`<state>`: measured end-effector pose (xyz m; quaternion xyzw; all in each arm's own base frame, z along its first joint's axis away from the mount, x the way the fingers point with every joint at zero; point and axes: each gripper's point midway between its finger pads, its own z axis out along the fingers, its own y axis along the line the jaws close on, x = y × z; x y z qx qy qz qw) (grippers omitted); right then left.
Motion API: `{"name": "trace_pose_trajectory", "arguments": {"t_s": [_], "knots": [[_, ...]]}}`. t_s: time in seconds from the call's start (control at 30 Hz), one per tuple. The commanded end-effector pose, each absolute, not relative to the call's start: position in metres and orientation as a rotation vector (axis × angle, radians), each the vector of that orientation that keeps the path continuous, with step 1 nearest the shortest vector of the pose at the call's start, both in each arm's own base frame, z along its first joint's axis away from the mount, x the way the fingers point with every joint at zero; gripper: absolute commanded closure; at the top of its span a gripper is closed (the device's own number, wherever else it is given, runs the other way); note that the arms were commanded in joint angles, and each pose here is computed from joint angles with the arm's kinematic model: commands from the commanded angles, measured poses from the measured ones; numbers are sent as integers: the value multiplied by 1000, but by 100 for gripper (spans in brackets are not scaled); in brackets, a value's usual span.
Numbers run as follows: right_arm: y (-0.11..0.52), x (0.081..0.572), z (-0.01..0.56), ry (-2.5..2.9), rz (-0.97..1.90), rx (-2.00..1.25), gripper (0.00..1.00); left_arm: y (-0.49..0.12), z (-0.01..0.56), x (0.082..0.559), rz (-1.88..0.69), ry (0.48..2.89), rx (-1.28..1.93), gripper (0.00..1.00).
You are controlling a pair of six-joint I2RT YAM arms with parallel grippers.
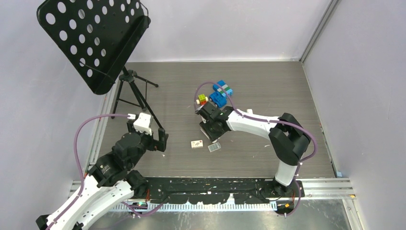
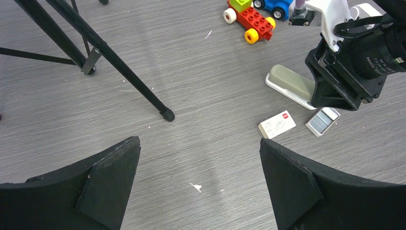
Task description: Load the staples into the stapler
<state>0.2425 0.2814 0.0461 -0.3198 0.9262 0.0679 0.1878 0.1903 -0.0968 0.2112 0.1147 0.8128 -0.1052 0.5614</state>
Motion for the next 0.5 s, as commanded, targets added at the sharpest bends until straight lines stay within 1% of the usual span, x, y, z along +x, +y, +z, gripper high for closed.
{"name": "trace_pose_trajectory", "arguments": {"t_s": [0.0,0.2,0.33,0.47], "knots": [[288,246,35,2611,202,-875,84,-101,215,193,-272,1906,271,2],[286,246,33,2616,201,-857,87,-102,213,194,-285,1914,268,3],[283,253,56,2568,210,-789,89,-102,213,195,-294,1914,264,3],[258,271,80,2532,151,-650,92,-102,214,195,-296,1913,258,3]]}}
